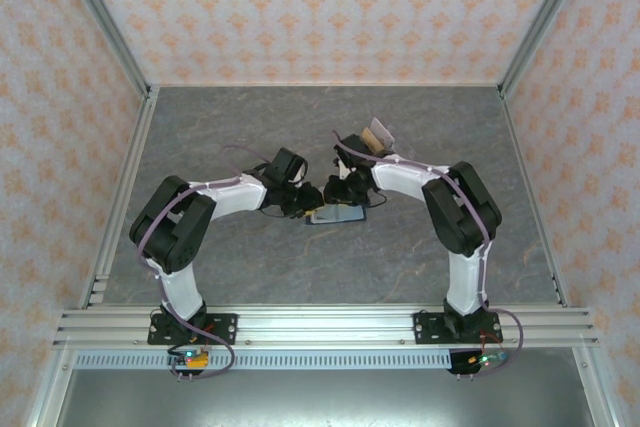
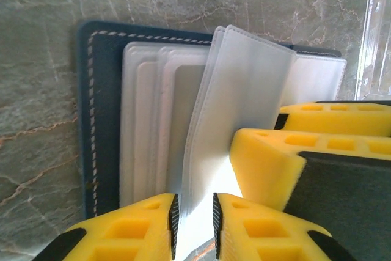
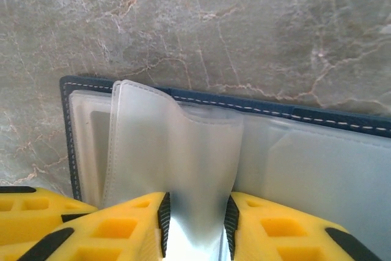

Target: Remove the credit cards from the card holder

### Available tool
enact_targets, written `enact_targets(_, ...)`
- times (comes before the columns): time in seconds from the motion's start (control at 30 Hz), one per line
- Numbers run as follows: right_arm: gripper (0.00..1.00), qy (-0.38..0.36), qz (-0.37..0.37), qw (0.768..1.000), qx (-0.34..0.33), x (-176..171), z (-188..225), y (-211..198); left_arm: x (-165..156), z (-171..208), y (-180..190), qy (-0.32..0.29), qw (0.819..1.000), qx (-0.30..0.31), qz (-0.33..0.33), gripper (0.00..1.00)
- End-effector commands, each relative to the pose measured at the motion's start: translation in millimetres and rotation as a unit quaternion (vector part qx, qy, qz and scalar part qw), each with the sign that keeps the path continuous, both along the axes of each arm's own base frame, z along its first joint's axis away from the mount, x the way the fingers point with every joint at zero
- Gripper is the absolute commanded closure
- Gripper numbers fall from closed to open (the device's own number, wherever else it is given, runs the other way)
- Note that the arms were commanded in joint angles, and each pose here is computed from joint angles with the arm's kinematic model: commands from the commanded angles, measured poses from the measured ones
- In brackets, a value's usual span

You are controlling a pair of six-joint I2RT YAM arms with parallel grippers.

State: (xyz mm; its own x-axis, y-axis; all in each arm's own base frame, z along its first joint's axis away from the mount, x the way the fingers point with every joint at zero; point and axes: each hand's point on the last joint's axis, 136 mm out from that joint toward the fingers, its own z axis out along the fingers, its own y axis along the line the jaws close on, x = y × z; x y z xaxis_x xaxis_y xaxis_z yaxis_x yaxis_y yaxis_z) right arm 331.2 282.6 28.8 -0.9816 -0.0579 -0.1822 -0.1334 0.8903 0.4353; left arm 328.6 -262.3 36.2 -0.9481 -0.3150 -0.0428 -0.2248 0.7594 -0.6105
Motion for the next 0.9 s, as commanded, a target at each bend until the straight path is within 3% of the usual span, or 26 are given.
enact_targets(0.0,0.64,-0.039,-0.018,0.999,0.0,4.0,7.9,-8.7,-8.2,-7.2,-1.7,0.001,1.0,0.005,-0.017,0.77)
enact_targets(0.27,0.59,-0.102,-0.048,0.993,0.042,11.5,40.3,-15.8,-1.9,3.1,-15.3,-0.009,0.999,-0.03,-0.024,0.76)
enact_targets(0.87,0.59,-0.143,-0.137,0.979,0.042,25.6,55.5,-54.9,3.4,12.0,-35.5,-0.015,0.998,-0.046,-0.049,0.69)
